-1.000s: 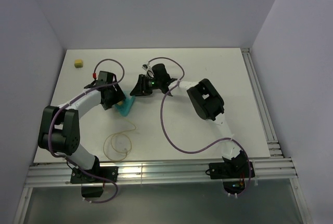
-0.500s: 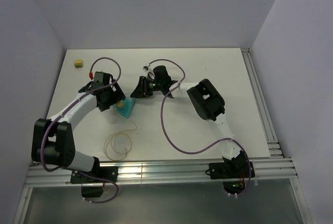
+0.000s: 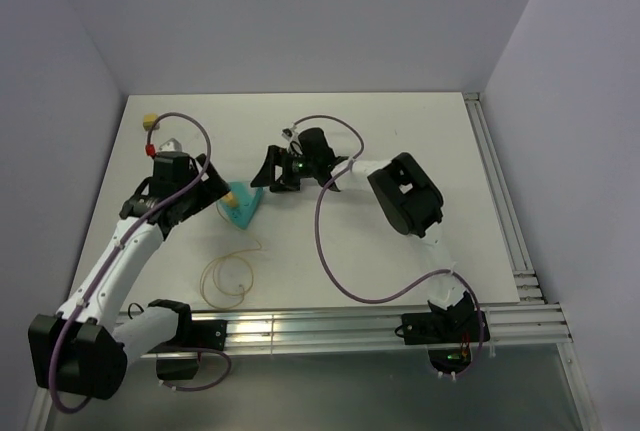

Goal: Insert the plug

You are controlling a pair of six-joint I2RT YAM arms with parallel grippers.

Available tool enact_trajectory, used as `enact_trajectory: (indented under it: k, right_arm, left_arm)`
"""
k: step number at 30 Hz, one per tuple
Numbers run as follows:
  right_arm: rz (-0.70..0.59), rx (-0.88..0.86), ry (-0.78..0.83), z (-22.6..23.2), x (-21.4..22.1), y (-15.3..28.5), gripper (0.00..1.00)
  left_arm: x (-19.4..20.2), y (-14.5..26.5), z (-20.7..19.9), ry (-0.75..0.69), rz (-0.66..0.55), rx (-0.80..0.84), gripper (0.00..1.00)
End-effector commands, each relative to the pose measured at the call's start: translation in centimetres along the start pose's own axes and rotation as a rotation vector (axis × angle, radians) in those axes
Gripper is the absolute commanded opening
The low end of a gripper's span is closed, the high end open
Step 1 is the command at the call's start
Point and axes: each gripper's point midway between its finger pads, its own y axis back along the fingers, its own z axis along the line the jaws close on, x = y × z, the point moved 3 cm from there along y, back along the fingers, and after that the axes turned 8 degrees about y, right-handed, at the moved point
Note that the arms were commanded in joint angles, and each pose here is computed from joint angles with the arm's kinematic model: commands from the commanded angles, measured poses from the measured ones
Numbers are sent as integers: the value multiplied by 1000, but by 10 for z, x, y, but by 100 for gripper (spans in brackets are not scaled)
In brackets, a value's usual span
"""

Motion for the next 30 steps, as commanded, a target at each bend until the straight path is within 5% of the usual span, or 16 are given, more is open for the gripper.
enact_trajectory:
  k: [1, 20, 30]
  right_arm:
    - [-70, 67, 45, 17, -14, 23, 100]
    - [-115, 300, 186, 74, 45, 160, 100]
    - [-66, 297, 218, 59, 74, 165, 100]
  left_arm:
    - [-1, 22, -1, 38, -17, 46, 94]
    - [-28, 78, -33, 32, -132, 258, 91]
    - [-68, 54, -36, 48, -216, 149, 88]
